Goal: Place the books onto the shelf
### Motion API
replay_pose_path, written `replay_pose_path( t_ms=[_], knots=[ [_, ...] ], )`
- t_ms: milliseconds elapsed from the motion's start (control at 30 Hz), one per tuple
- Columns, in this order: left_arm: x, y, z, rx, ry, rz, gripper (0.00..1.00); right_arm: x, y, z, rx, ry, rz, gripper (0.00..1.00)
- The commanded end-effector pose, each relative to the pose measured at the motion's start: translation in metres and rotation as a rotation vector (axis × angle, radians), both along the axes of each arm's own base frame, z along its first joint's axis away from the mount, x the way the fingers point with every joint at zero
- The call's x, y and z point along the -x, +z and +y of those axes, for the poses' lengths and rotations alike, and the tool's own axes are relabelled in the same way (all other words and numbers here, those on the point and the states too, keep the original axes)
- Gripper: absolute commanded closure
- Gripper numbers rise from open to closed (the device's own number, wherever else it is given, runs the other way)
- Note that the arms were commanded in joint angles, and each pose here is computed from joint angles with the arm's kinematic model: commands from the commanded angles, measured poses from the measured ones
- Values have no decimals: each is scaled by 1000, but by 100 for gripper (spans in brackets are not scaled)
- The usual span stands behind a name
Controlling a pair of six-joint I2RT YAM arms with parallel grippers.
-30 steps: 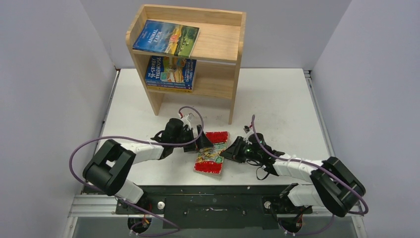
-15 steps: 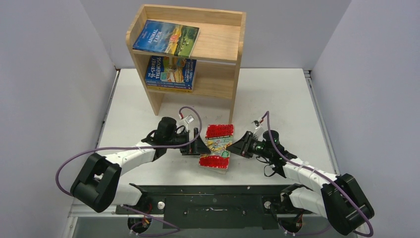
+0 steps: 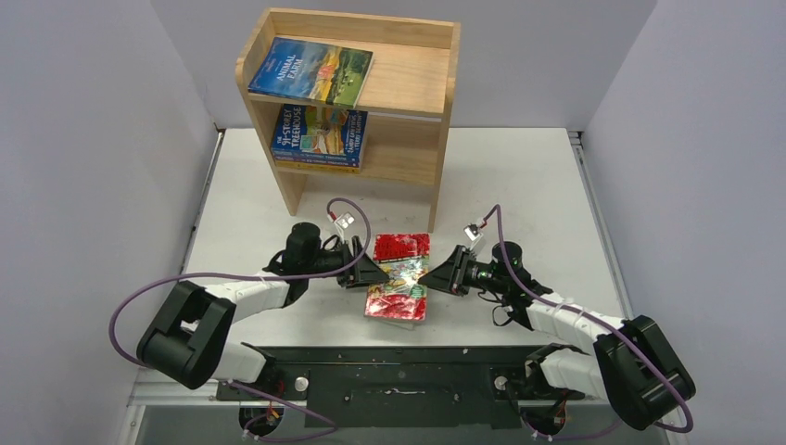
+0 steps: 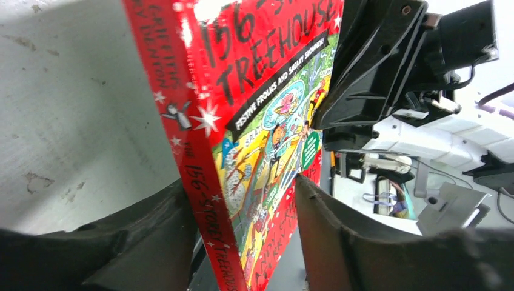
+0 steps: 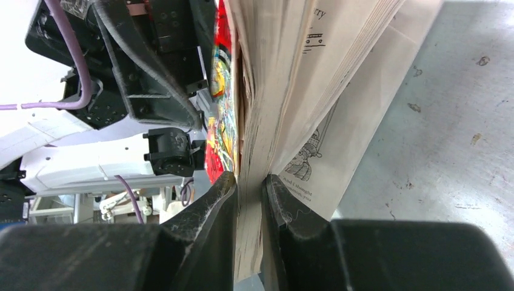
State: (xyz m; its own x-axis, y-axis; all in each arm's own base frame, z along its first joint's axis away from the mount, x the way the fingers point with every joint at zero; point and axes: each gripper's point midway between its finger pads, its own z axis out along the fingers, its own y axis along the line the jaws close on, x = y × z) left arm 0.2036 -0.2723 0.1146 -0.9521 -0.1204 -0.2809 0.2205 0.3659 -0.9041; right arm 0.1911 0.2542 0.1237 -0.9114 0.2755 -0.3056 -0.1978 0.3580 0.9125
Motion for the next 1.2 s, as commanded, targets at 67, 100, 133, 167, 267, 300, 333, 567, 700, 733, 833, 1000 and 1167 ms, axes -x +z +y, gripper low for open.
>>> replay_pose_path(
  t_ms=[67,100,133,167,267,300,333,567,700,733,833,1000,1167],
  knots=[
    [-15,38,-10,152,14,-65,79,-5,32,8,-84,33,-110,95],
    [-17,42,-11,158,16,-69,87,-5,32,8,-81,33,-110,95],
    [-19,47,-12,166,17,-77,94,-6,32,7,-74,30,-109,95],
    [-21,51,-13,171,15,-82,100,-6,32,7,-64,26,-108,91],
    [-25,66,-13,177,15,-94,100,-8,25,4,-7,18,-97,14],
    [-25,75,-10,180,20,-108,100,-10,20,0,34,6,-92,3],
    [-26,83,-7,173,24,-116,100,-11,13,-6,98,-11,-66,7],
    [0,175,26,-43,-20,-364,100,-54,42,-120,705,-468,-207,10],
    [2,237,45,-137,35,-509,100,-64,103,-177,768,-792,-342,10],
    [-3,253,48,-143,73,-531,100,-65,111,-183,771,-829,-357,10],
    [-26,311,47,-90,179,-608,100,-68,122,-187,768,-867,-368,10],
    [-52,436,39,142,320,-764,100,-71,115,-175,727,-830,-342,10],
    [-100,503,67,274,660,-821,100,-70,114,-168,676,-821,-334,10]
  ],
)
